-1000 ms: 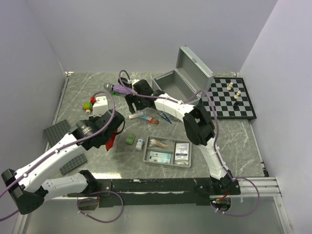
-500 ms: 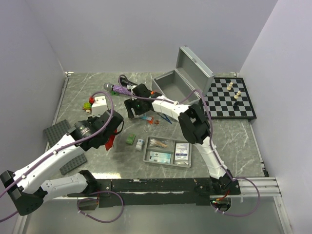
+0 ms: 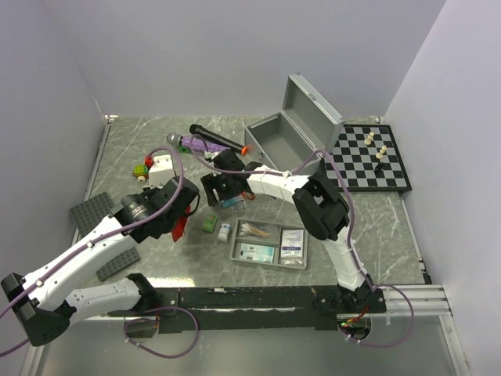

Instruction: Organize the medicine kit

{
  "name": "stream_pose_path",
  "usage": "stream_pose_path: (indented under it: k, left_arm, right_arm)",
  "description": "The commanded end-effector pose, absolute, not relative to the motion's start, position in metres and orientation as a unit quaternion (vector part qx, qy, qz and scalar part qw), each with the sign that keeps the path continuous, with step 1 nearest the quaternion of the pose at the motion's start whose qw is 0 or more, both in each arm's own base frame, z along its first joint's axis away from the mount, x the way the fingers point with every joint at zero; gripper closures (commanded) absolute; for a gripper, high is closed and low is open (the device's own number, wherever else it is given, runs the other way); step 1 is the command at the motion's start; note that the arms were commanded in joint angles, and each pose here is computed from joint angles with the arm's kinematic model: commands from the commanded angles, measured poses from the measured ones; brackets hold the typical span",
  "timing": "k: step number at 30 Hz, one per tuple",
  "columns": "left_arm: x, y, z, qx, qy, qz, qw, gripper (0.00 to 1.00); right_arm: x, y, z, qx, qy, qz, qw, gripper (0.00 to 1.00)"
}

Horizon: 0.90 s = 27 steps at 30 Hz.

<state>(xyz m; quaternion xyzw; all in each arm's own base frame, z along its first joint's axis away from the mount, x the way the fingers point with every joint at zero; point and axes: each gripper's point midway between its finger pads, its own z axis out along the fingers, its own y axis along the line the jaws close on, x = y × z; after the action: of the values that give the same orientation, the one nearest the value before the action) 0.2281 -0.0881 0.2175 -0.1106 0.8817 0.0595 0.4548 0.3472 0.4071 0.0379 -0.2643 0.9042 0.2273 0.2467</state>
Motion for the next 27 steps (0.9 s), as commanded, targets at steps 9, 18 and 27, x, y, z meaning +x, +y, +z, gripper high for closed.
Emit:
stream_pose_path:
  k: [9, 18, 27]
  left_arm:
    - [0.226, -0.089, 0.217, -0.115, 0.879, 0.039, 0.460, 0.99]
    - [0.227, -0.091, 0.217, -0.112, 0.880, 0.038, 0.460, 0.99]
    - [0.234, -0.105, 0.214, -0.106, 0.883, 0.019, 0.457, 0.99]
  right_arm:
    - [0.364, 0.397, 0.028, -0.274, 0.913, 0.156, 0.259, 0.33]
    - [0.363, 0.396, 0.023, -0.258, 0.918, 0.150, 0.261, 0.61]
    - [0.361, 0.385, 0.055, -0.225, 0.914, 0.176, 0.289, 0.86]
